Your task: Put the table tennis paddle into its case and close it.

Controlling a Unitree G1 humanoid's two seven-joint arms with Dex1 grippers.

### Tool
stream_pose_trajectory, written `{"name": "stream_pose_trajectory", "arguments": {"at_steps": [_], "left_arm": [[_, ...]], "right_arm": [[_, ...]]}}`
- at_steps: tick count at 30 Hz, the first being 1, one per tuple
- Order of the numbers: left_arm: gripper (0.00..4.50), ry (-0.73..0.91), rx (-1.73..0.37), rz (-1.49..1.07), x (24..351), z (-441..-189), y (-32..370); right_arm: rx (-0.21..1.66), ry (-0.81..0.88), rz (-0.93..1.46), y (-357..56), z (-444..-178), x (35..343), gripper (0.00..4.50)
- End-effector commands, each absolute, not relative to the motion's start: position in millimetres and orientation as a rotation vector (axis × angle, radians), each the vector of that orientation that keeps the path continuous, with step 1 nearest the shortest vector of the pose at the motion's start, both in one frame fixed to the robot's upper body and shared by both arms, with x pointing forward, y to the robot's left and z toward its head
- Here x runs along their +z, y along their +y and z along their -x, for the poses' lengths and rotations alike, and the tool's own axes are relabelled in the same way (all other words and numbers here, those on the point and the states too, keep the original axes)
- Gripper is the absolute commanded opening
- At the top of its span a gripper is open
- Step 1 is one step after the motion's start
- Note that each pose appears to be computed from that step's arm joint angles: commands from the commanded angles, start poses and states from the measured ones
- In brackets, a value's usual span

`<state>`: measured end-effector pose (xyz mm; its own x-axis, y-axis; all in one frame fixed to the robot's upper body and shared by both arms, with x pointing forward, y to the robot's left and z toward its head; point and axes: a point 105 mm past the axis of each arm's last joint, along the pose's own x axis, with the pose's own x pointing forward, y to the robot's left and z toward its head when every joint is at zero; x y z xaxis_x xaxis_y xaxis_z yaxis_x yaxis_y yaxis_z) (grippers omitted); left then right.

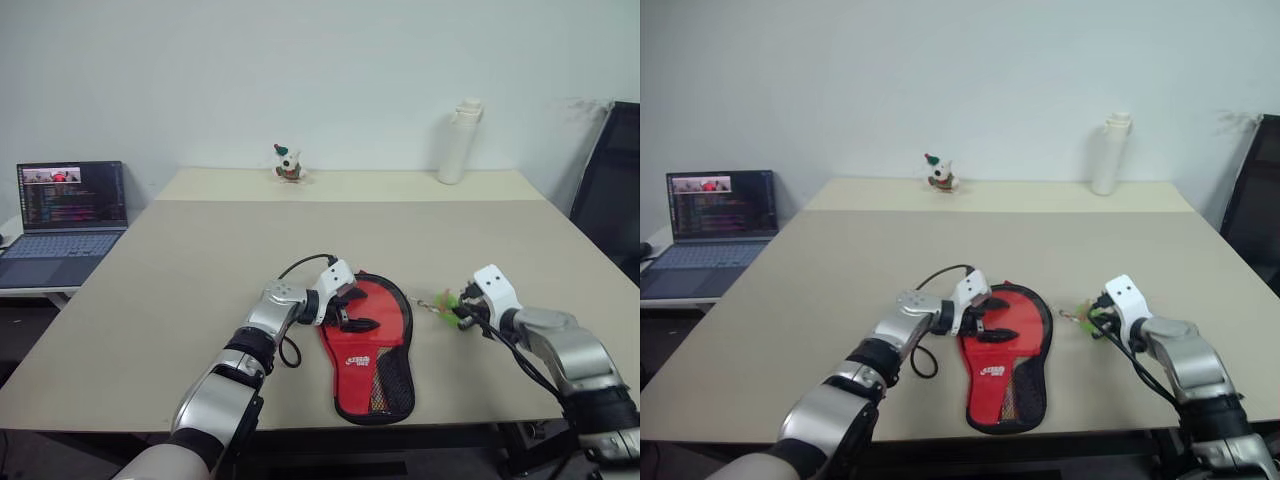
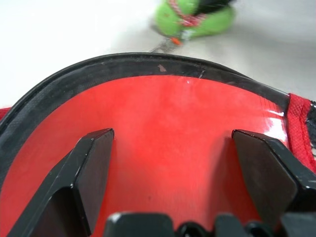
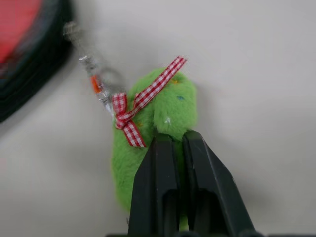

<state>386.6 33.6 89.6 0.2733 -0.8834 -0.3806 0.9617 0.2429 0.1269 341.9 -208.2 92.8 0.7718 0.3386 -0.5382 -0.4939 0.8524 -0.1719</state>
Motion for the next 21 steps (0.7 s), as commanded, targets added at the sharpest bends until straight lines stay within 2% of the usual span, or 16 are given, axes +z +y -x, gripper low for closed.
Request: {"name": "stream_pose_trajectory", "arguments": {"at_steps": [1, 6, 13, 21], "left_arm": [[4.17, 0.304, -1.281, -0.38, 74.2, -383.0, 31.3], [4.17, 0.292, -1.289, -0.384, 77.1, -383.8, 23.1], [4.17, 0.298, -1.29, -0.389, 73.8, -383.1, 14.4], [4.17, 0.3, -1.283, -0.388, 71.4, -383.0, 10.2]], "right_arm": [[0.53, 0.525, 0.337, -198.8, -314.0, 101.0, 0.04], [0.653, 0.618, 0.356, -187.9, -260.3, 91.8, 0.04], [0.715, 0.7, 0.343, -189.2, -221.9, 90.9, 0.04], [0.91, 0.799, 0.254, -162.3, -169.0, 85.8, 0.04]]}}
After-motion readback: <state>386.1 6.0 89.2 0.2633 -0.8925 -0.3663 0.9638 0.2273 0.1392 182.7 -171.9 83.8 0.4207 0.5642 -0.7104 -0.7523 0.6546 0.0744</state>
